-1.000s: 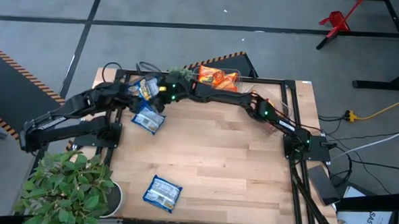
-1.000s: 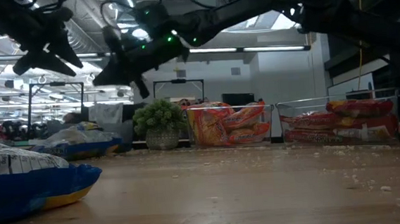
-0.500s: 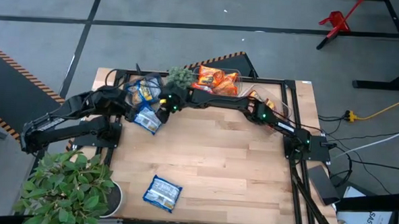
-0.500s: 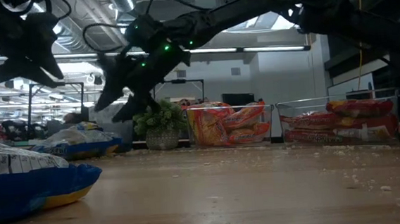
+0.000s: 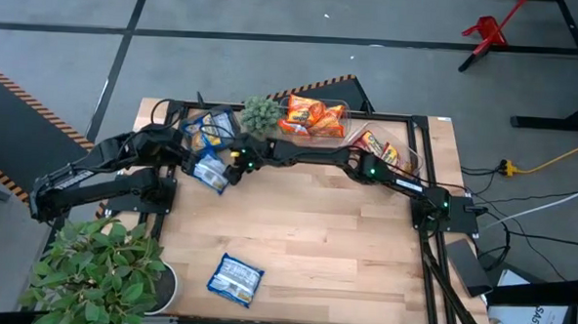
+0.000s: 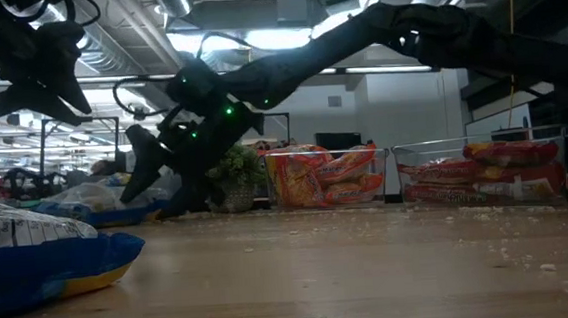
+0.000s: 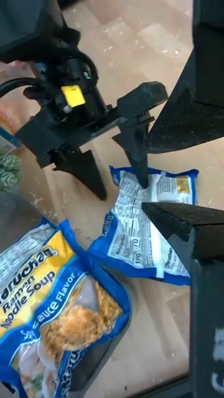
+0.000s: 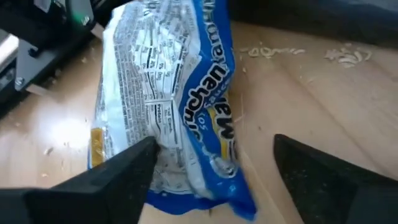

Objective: Sort Maruchan noodles
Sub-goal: Put the blue noodle pack into the black bin

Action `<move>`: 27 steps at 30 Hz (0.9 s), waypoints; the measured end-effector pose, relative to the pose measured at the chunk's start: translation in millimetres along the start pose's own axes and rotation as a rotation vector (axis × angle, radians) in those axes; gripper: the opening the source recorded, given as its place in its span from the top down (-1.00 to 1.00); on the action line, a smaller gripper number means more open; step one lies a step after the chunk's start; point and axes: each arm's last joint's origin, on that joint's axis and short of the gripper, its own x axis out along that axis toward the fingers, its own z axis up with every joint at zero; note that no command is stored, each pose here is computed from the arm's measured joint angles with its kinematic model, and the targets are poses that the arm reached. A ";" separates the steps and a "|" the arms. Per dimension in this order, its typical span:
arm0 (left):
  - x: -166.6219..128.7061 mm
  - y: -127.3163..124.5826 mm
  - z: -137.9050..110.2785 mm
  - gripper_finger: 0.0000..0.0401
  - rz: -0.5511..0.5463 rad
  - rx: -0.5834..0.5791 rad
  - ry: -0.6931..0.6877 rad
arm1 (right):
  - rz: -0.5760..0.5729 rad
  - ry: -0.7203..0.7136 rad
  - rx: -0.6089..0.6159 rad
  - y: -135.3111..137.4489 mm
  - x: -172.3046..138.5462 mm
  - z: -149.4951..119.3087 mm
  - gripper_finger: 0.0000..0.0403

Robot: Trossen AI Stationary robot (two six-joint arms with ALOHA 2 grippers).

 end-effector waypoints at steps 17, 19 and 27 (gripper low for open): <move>0.0 1.3 -0.1 0.34 0.032 0.028 -0.014 | 0.225 0.104 0.059 2.1 2.9 -3.4 0.94; 0.0 2.2 -1.0 0.34 0.043 0.028 -0.006 | 0.231 0.103 0.060 4.5 -0.8 -0.6 0.94; -0.3 4.4 -3.0 0.34 0.072 0.031 0.009 | 0.291 -0.002 0.041 26.8 -43.5 37.5 0.94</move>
